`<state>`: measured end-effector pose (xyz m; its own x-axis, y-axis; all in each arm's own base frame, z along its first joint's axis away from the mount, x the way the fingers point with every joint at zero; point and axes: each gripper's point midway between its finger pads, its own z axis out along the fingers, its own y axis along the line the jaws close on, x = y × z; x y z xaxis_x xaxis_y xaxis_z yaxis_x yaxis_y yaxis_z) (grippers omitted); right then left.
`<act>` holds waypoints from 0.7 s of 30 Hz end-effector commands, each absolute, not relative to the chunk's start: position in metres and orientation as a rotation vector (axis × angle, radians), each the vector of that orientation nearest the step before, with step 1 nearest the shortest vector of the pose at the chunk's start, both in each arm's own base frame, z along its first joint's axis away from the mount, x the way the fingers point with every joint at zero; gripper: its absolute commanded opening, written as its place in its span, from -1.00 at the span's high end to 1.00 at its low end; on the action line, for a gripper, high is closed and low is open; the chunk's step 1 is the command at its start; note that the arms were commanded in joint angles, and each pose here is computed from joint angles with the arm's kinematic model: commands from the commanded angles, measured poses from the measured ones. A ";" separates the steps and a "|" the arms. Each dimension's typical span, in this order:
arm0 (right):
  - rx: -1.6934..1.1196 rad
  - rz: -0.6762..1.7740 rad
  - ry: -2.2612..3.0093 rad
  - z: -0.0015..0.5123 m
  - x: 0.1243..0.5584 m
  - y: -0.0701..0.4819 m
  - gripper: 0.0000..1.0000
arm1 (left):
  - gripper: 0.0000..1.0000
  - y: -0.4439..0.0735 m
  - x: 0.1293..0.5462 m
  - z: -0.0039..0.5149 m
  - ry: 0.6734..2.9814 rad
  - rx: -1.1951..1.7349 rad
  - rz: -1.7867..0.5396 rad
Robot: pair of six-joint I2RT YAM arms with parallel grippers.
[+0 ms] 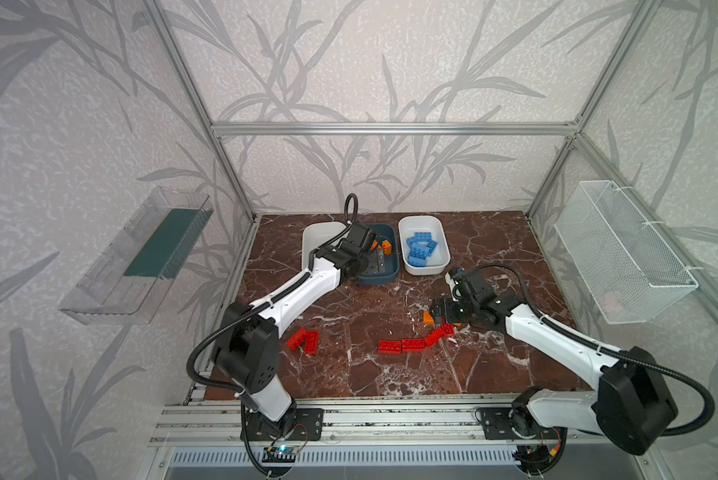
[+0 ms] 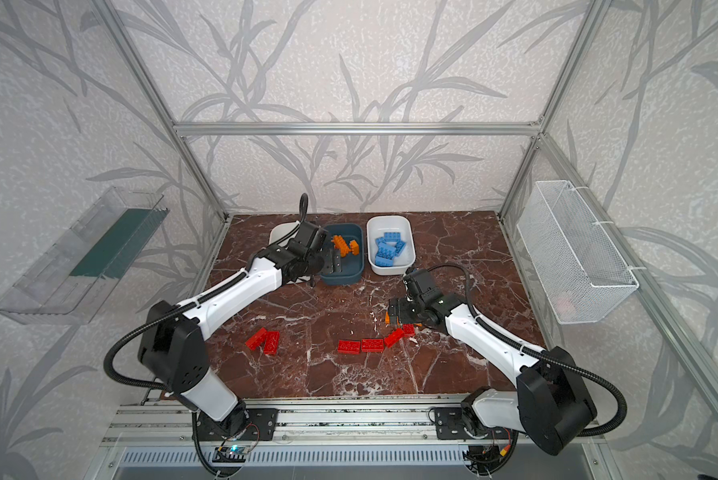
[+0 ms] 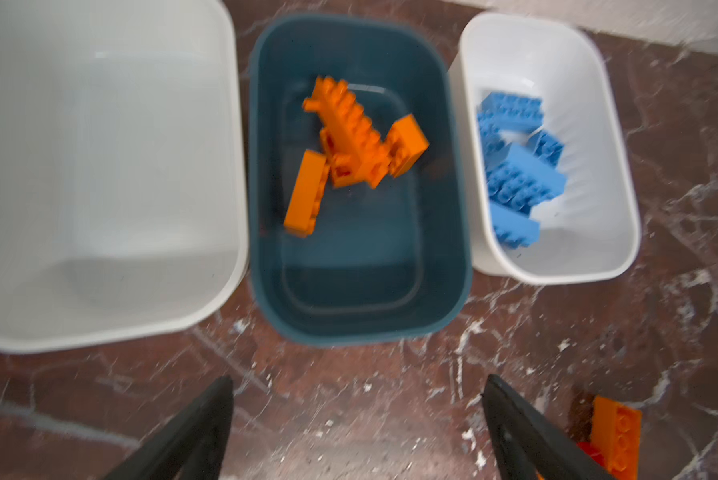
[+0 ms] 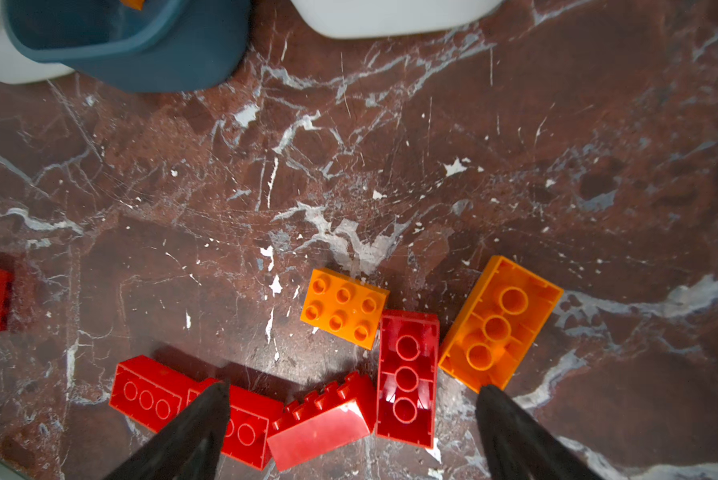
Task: Sort the legos into containers by color
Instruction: 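Withdraw the left gripper while the right gripper grasps an orange brick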
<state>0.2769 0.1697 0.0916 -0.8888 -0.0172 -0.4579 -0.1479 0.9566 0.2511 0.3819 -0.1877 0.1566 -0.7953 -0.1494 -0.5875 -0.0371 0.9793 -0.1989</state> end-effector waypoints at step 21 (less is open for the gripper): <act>0.235 0.132 2.711 0.043 0.304 0.110 -0.48 | -0.90 -0.128 0.258 0.142 2.347 -0.211 -0.247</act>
<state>0.3000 0.1108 0.0488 -0.9042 0.1426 -0.4025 0.1117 0.9888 0.0992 0.2596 -0.1376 0.1421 -0.7191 -0.2079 -0.6630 -0.0432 0.9657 -0.2559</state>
